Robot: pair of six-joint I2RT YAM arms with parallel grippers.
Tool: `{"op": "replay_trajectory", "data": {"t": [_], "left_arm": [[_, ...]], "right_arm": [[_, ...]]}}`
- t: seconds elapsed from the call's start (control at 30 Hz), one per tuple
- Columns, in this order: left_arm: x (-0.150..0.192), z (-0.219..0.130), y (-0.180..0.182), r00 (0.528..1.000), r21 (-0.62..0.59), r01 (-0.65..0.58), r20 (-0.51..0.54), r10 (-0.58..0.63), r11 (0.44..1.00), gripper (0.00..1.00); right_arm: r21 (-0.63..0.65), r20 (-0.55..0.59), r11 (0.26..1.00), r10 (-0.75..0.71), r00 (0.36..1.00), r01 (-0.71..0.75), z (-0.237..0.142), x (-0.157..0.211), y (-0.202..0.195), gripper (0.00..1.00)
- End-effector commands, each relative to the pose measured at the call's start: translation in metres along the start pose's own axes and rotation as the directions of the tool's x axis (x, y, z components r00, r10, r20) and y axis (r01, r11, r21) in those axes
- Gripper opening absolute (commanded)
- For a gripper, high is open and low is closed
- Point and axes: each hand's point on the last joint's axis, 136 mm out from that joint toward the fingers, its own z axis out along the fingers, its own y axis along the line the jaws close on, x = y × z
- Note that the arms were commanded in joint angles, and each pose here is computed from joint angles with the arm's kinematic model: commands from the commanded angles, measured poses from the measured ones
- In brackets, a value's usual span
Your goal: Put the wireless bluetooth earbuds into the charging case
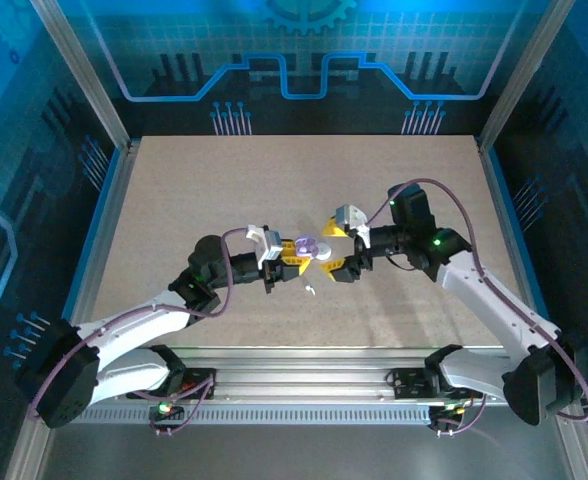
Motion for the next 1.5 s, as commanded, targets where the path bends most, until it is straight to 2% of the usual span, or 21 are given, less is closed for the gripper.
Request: {"op": "replay_trajectory", "data": {"t": [0.0,0.43,0.67,0.83,0.97,1.2,1.47], "left_arm": [[-0.025,0.002,-0.009,0.997,0.038,-0.061,0.054,0.059,0.997,0.05],[-0.023,0.002,-0.007,0.997,0.03,-0.063,0.04,0.062,0.998,0.04],[-0.02,0.004,-0.004,0.998,0.016,-0.06,0.033,0.06,0.998,0.04],[-0.018,0.004,-0.003,0.998,0.013,-0.056,0.026,0.056,0.998,0.04],[-0.017,0.004,-0.003,0.998,0.009,-0.054,0.026,0.054,0.999,0.04],[-0.019,0.003,-0.007,0.998,0.028,-0.059,0.034,0.058,0.998,0.04],[-0.018,0.002,-0.009,0.998,0.032,-0.063,0.032,0.062,0.997,0.04]], "right_arm": [[-0.068,0.017,0.997,-0.033,0.999,0.034,0.005,-0.011,0.008,0.82],[-0.149,0.031,0.987,-0.065,0.997,0.069,0.011,-0.017,0.017,0.72],[-0.157,0.062,0.979,-0.12,0.991,0.128,0.001,-0.028,0.028,0.61],[-0.141,0.078,0.977,-0.152,0.985,0.162,-0.008,-0.035,0.035,0.56],[-0.115,0.093,0.976,-0.177,0.98,0.187,-0.017,-0.038,0.038,0.54],[-0.007,0.055,0.978,-0.208,0.977,0.209,-0.018,-0.034,0.018,0.54],[-0.093,0.021,0.969,-0.228,0.973,0.229,-0.001,-0.033,0.017,0.52]]}}
